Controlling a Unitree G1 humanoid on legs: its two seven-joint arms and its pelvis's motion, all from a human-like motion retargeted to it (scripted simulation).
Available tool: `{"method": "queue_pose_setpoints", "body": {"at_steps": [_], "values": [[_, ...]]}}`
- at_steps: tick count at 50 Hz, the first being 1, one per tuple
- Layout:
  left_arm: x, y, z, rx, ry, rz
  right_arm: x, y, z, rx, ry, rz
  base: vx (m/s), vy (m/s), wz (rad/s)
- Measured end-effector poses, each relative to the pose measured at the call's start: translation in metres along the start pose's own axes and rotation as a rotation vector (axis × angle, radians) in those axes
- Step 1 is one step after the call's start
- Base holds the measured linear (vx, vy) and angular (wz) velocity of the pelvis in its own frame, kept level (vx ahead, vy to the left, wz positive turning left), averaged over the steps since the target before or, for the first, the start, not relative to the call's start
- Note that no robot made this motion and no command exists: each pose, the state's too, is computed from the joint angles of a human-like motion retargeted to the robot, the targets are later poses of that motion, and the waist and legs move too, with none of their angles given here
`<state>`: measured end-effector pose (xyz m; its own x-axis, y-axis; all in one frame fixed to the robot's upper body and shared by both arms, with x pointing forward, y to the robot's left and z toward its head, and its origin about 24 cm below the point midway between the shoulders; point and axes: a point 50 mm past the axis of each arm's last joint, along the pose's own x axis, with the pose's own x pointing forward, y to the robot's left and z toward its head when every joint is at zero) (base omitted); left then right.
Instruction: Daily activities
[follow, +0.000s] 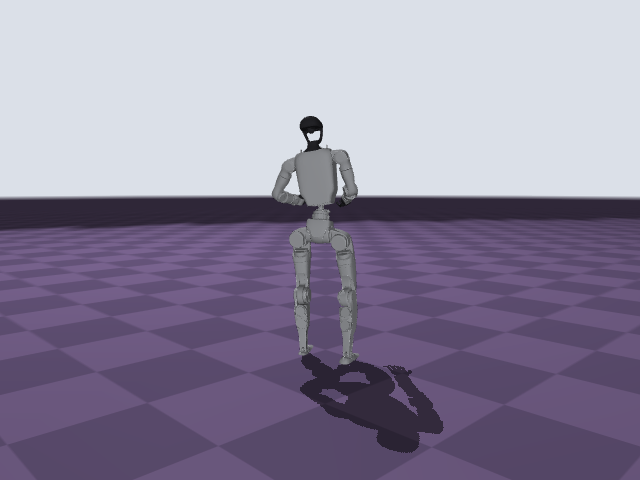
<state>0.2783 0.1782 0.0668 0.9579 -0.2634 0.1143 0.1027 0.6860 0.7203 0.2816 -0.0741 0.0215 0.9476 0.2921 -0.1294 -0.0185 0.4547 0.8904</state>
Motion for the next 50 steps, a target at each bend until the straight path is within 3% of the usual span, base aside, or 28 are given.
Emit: {"method": "queue_pose_setpoints", "body": {"at_steps": [15, 18, 28, 30, 35, 37, 48, 50], "values": [[-0.007, -0.006, -0.011, 0.038, 0.056, -0.025, -0.013, -0.013, -0.008, -0.050, 0.064, 0.017, -0.05, -0.06, -0.05], [-0.015, -0.022, -0.012, -0.008, 0.077, -0.032, -0.023, -0.025, -0.017, -0.050, 0.087, -0.019, -0.11, -0.12, -0.06], [-0.010, -0.015, -0.009, -0.108, 0.102, 0.077, -0.018, -0.025, -0.015, -0.085, 0.104, -0.022, -0.11, -0.14, -0.11], [-0.025, -0.036, -0.009, -0.165, 0.130, 0.065, -0.029, -0.034, -0.028, -0.072, 0.126, -0.052, -0.11, -0.14, -0.09], [-0.016, -0.021, -0.010, -0.201, 0.134, 0.108, -0.014, -0.018, -0.019, -0.069, 0.118, 0.003, -0.08, -0.14, -0.06], [-0.032, -0.042, -0.009, -0.247, 0.162, 0.078, -0.024, -0.026, -0.034, -0.039, 0.145, -0.018, -0.09, -0.12, -0.05], [-0.040, -0.066, -0.013, -0.349, 0.231, -0.003, -0.024, -0.026, -0.056, 0.062, 0.229, -0.027, -0.02, -0.06, -0.04], [-0.029, -0.055, -0.015, -0.336, 0.218, 0.006, -0.015, -0.021, -0.050, 0.059, 0.227, -0.013, 0.00, 0.00, 0.00]]}}
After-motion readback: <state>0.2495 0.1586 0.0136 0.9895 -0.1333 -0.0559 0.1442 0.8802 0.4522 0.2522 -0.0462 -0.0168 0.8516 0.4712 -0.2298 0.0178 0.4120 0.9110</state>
